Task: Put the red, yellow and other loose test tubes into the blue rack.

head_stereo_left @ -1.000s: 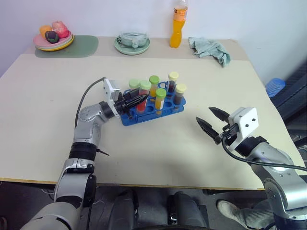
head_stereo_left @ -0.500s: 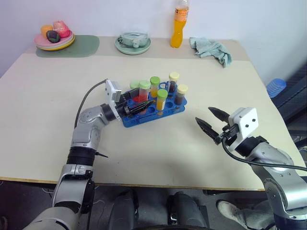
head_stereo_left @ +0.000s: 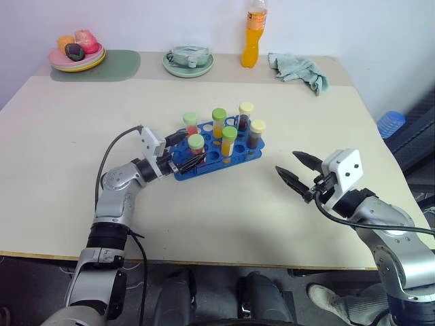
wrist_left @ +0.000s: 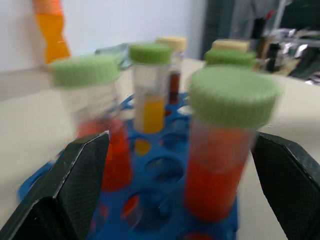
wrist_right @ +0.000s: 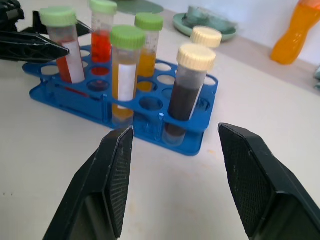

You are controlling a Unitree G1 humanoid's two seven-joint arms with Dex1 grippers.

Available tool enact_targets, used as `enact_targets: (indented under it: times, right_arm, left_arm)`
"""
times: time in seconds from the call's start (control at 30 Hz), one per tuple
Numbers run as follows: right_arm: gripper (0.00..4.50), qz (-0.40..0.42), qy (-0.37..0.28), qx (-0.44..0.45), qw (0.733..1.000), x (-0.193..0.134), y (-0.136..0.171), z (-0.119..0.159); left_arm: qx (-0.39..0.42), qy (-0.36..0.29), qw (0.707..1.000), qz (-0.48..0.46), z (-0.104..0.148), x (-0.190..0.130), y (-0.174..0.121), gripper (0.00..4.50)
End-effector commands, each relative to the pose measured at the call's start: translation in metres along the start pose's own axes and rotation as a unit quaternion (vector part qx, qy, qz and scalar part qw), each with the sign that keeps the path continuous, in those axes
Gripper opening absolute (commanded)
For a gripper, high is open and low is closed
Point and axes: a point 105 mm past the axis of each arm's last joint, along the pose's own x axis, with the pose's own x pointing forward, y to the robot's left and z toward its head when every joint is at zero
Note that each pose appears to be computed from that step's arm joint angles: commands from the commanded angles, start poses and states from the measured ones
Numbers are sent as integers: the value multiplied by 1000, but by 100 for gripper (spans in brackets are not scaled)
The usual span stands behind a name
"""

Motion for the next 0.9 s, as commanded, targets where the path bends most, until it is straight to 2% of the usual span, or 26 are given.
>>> enact_targets:
  times: [0.03, 0.13, 0.23, 0.53, 0.7, 0.9]
  right_arm:
    - [274, -13, -28, -1, 1000, 1, 0, 6]
    - [274, -29, -34, 12, 999, -2, 1, 1]
    - [274, -62, -22, 17, 998, -5, -4, -12]
    - [274, -79, 27, 67, 994, -7, -36, -53]
    - [274, -78, 48, 64, 994, -6, -48, -71]
    - [274, -84, 50, 75, 992, -4, -53, -73]
  left_arm:
    - [15, 2, 998, 65, 1, -22, 15, 449]
    - [22, 7, 996, 87, -3, -38, 12, 449]
    - [26, 25, 990, 136, -12, -70, 19, 449]
    - [32, 59, 976, 207, -28, -126, 9, 449]
    - [44, 70, 970, 227, -31, -138, 4, 449]
    - [43, 46, 972, 226, -18, -124, 0, 449]
